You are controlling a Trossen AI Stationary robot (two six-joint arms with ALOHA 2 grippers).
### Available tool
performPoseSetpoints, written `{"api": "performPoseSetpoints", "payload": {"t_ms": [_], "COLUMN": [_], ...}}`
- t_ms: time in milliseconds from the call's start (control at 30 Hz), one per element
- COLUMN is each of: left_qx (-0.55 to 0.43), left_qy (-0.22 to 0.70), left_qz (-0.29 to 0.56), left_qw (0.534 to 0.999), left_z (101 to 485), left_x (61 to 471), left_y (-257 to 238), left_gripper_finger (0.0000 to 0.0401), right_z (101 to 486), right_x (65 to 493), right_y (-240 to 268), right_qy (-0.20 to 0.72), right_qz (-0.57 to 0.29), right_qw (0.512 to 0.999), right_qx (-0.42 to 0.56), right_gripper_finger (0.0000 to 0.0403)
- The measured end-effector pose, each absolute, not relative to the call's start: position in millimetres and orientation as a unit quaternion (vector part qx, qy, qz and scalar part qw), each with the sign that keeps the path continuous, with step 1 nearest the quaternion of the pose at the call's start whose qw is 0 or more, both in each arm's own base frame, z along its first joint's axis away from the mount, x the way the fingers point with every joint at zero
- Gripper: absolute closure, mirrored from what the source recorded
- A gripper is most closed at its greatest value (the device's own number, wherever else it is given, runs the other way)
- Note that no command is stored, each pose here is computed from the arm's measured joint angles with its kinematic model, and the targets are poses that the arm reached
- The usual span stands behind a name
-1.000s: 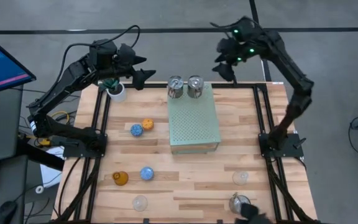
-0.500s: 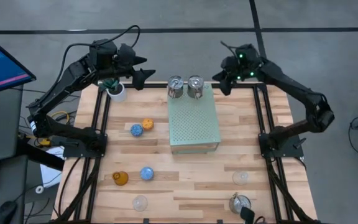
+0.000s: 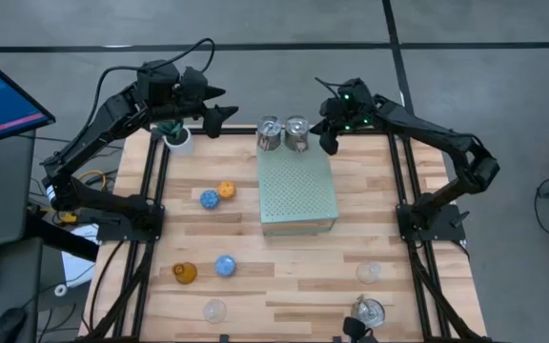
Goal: Pick & Place candle stick holders
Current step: Put the top silver scented candle on the shelf
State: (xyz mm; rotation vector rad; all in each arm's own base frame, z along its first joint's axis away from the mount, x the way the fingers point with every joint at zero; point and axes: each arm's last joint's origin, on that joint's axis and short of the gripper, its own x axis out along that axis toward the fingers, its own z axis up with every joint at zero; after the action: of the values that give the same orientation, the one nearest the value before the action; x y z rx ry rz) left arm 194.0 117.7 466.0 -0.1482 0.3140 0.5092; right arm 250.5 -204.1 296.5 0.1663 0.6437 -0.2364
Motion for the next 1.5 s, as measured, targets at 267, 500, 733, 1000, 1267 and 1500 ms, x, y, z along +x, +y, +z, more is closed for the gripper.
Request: {"api": "performPoseSetpoints", "payload": {"t_ms": [267, 500, 733, 1000, 1267, 1500], "left_qx": [-0.073, -0.076, -0.077, -0.076, -0.078, -0.081], "left_qy": [0.154, 0.153, 0.153, 0.151, 0.150, 0.149], "left_qz": [0.251, 0.251, 0.251, 0.251, 0.252, 0.252], "left_qw": [0.953, 0.953, 0.953, 0.953, 0.953, 0.953], "left_z": [466, 466, 466, 466, 467, 467], "left_x": [194, 194, 194, 194, 194, 194], "left_y": [118, 118, 118, 118, 118, 118], "left_gripper_finger": [0.0069, 0.0068, 0.0069, 0.0071, 0.0071, 0.0071], "right_z": [302, 304, 331, 320, 297, 293], "right_x": [255, 258, 240, 259, 286, 287], "right_y": [-205, -204, -189, -156, -156, -171], "right_qy": [0.288, 0.275, 0.250, 0.300, 0.315, 0.309], "right_qz": [-0.117, -0.117, -0.126, -0.061, -0.043, -0.076], "right_qw": [0.949, 0.953, 0.959, 0.950, 0.946, 0.948], "right_qx": [0.062, 0.051, 0.052, 0.062, 0.053, 0.033], "right_gripper_finger": [0.0401, 0.0402, 0.0402, 0.0402, 0.0403, 0.0403]}}
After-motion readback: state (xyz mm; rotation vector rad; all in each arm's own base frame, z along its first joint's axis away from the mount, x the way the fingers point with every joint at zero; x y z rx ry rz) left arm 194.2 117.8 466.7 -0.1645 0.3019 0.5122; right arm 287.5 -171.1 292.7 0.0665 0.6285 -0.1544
